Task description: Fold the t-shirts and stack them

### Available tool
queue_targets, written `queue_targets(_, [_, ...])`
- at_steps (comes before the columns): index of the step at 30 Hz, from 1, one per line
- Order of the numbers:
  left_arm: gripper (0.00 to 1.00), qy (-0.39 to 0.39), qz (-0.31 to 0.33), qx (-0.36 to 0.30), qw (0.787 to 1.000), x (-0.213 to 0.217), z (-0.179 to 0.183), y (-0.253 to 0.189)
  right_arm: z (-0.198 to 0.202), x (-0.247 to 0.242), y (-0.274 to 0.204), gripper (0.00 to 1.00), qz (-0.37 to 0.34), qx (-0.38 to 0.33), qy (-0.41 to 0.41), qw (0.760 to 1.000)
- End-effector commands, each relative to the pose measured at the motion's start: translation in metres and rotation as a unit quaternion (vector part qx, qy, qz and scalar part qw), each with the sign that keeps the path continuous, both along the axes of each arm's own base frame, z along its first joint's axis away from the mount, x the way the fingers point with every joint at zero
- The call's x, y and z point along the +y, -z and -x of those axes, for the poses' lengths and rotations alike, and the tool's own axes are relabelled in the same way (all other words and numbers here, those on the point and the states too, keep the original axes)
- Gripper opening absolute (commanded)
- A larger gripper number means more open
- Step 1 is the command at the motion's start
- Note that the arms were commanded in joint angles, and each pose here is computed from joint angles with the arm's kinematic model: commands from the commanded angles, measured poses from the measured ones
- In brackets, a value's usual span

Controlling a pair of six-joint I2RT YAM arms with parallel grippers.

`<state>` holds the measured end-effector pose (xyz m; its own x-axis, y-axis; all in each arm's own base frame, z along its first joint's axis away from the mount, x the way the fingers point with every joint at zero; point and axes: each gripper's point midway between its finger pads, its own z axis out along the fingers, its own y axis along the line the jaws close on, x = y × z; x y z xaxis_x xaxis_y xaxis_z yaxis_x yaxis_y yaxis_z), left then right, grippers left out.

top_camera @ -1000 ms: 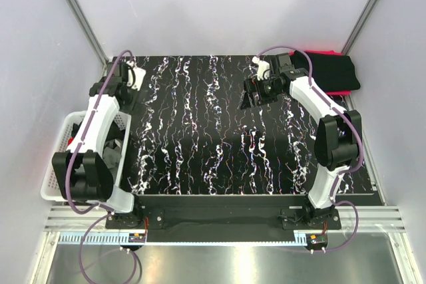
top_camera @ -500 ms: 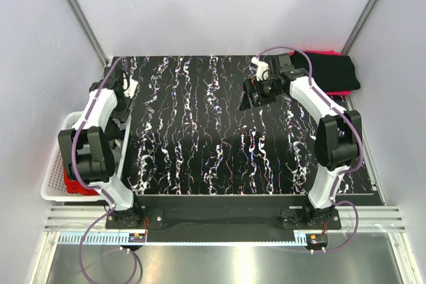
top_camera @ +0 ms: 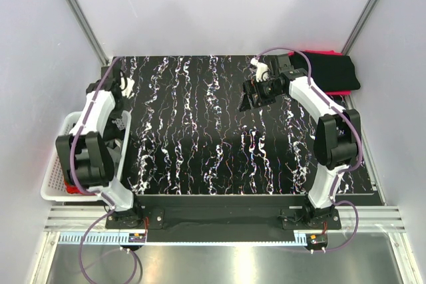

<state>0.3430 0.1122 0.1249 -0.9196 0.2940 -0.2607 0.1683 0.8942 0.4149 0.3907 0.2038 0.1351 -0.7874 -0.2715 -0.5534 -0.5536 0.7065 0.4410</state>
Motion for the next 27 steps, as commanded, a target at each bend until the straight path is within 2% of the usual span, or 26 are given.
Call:
queue_targets(1, [0.0, 0.004, 0.013, -0.118, 0.993, -0.007, -0.006, -0.074, -0.004, 0.003, -0.008, 1.0, -0.004, -0.017, -0.012, 1.0])
queue_targets(7, [0.0, 0.052, 0.033, -0.278, 0.959, -0.031, -0.006, -0.186, -0.033, -0.013, -0.03, 1.0, 0.04, -0.095, 0.023, 0.994])
queue_targets(10, [0.0, 0.068, 0.041, -0.354, 0.932, -0.041, -0.007, -0.244, -0.056, -0.026, -0.042, 1.0, 0.075, -0.142, 0.062, 0.985])
queue_targets(11, [0.0, 0.07, 0.042, -0.394, 0.916, -0.043, -0.007, -0.275, -0.064, -0.031, -0.048, 1.0, 0.082, -0.159, 0.077, 0.981])
queue_targets(13, [0.0, 0.082, 0.056, -0.429, 0.898, -0.05, -0.011, -0.304, -0.083, -0.041, -0.069, 1.0, 0.096, -0.211, 0.114, 0.966])
queue_targets(14, [0.0, 0.095, 0.068, -0.462, 0.879, -0.058, -0.01, -0.334, -0.09, -0.041, -0.079, 1.0, 0.093, -0.234, 0.123, 0.96])
queue_targets(15, [0.0, 0.11, 0.081, -0.469, 0.873, -0.066, -0.017, -0.342, -0.093, -0.045, -0.089, 1.0, 0.096, -0.251, 0.128, 0.955])
queue_targets(16, [0.0, 0.13, 0.083, -0.498, 0.853, -0.075, -0.014, -0.372, -0.094, -0.045, -0.093, 1.0, 0.095, -0.258, 0.13, 0.953])
queue_targets(18, [0.0, 0.163, 0.102, -0.512, 0.837, -0.092, -0.023, -0.391, -0.097, -0.046, -0.108, 1.0, 0.088, -0.28, 0.138, 0.946])
queue_targets(19, [0.0, 0.184, 0.105, -0.535, 0.818, -0.103, -0.019, -0.416, -0.096, -0.048, -0.106, 1.0, 0.089, -0.279, 0.145, 0.945])
queue_targets(21, [0.0, 0.213, 0.119, -0.541, 0.805, -0.12, -0.029, -0.428, -0.093, -0.055, -0.108, 1.0, 0.084, -0.27, 0.172, 0.944])
queue_targets(22, [0.0, 0.235, 0.124, -0.561, 0.784, -0.136, -0.025, -0.448, -0.089, -0.055, -0.103, 1.0, 0.072, -0.258, 0.173, 0.948])
queue_targets(23, [0.0, 0.249, 0.121, -0.567, 0.776, -0.145, -0.026, -0.455, -0.086, -0.051, -0.103, 1.0, 0.044, -0.246, 0.16, 0.955])
queue_targets(24, [0.0, 0.259, 0.122, -0.567, 0.772, -0.154, -0.034, -0.456, -0.09, -0.059, -0.097, 1.0, 0.037, -0.222, 0.194, 0.955])
queue_targets(25, [0.0, 0.285, 0.124, -0.584, 0.75, -0.173, -0.03, -0.472, -0.092, -0.062, -0.098, 1.0, 0.029, -0.211, 0.21, 0.954])
queue_targets(27, [0.0, 0.301, 0.123, -0.593, 0.737, -0.19, -0.038, -0.478, -0.087, -0.064, -0.093, 1.0, 0.007, -0.182, 0.195, 0.964])
